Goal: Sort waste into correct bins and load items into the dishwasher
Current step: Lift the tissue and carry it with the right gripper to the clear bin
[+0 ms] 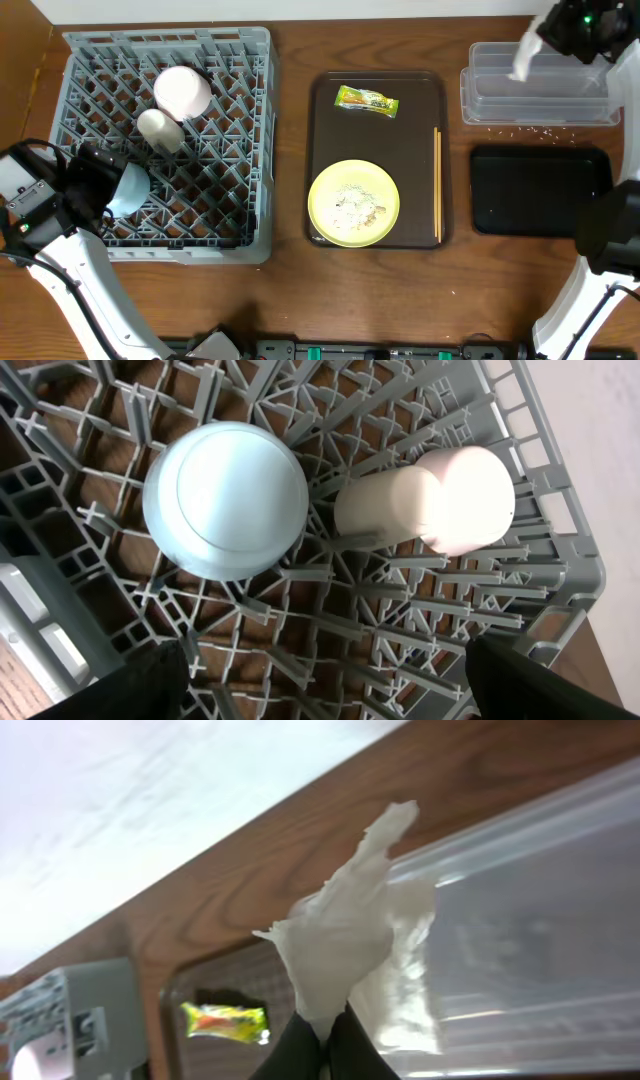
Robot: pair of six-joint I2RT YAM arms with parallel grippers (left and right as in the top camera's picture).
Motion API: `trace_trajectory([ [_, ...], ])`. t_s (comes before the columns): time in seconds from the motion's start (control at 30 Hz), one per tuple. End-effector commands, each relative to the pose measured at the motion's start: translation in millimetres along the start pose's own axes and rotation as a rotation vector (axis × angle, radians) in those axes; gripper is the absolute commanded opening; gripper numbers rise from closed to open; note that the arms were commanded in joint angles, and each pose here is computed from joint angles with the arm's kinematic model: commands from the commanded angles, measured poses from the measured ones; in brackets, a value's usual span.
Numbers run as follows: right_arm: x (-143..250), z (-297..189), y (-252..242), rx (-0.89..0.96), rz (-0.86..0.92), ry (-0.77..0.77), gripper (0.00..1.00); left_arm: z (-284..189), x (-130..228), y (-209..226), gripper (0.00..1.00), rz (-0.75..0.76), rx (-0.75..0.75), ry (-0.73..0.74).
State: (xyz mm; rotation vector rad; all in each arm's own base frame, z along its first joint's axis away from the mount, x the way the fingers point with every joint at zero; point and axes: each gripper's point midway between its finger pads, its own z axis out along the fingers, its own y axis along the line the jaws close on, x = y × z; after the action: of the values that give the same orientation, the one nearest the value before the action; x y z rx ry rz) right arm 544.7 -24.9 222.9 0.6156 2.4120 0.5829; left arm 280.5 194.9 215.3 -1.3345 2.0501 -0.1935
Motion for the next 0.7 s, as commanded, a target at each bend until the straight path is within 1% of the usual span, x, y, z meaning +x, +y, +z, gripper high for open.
trace_trajectory([
  [0.0, -4, -10, -7, 0.064, 0.010, -0.033, 0.06, 1, 1, -1, 0.89, 0.002, 0.006, 0.007],
  [0.03, -3, -10, -8, 0.072, 0.010, -0.031, 0.07, 1, 1, -1, 0.90, 0.002, 0.006, 0.007],
  [0.07, -2, -10, -9, 0.080, 0.010, -0.029, 0.18, 1, 1, -1, 0.89, 0.001, 0.006, 0.007],
  [0.1, -1, -9, -10, 0.088, 0.009, -0.028, 0.38, 1, 0, -1, 0.90, 0.001, 0.006, 0.007],
  [0.13, -1, -8, -10, 0.095, 0.008, -0.028, 0.55, 1, 1, -1, 0.89, 0.002, 0.006, 0.007],
  [0.17, 0, -7, -9, 0.098, 0.005, -0.026, 0.78, 1, 1, -1, 0.89, 0.001, 0.006, 0.007],
  [0.2, 1, -6, -9, 0.100, 0.003, -0.025, 0.89, 1, 1, -1, 0.89, 0.001, 0.006, 0.007],
  [0.23, 2, -6, -7, 0.099, 0.000, -0.023, 0.95, 1, 1, -1, 0.89, 0.001, 0.006, 0.007],
  [0.27, 3, -5, -7, 0.098, -0.001, -0.021, 0.99, 1, 1, -1, 0.90, 0.001, 0.006, 0.007],
  [0.4, 10, -1, 4, 0.083, -0.018, -0.007, 0.99, 1, 1, -1, 0.89, 0.001, 0.006, 0.007],
  [0.47, 22, 4, 23, 0.042, -0.045, 0.025, 0.99, 1, 0, -1, 0.90, 0.001, 0.006, 0.007],
  [0.53, 37, 12, 44, -0.007, -0.129, 0.062, 0.99, 1, 1, -1, 0.89, 0.001, 0.006, 0.007],
  [0.57, 52, 20, 65, -0.050, -0.223, 0.090, 0.99, 1, 1, -1, 0.90, 0.001, 0.006, 0.007],
  [0.67, 84, 40, 102, -0.099, -0.354, 0.131, 0.99, 1, 0, -1, 0.89, 0.001, 0.006, 0.007],
])
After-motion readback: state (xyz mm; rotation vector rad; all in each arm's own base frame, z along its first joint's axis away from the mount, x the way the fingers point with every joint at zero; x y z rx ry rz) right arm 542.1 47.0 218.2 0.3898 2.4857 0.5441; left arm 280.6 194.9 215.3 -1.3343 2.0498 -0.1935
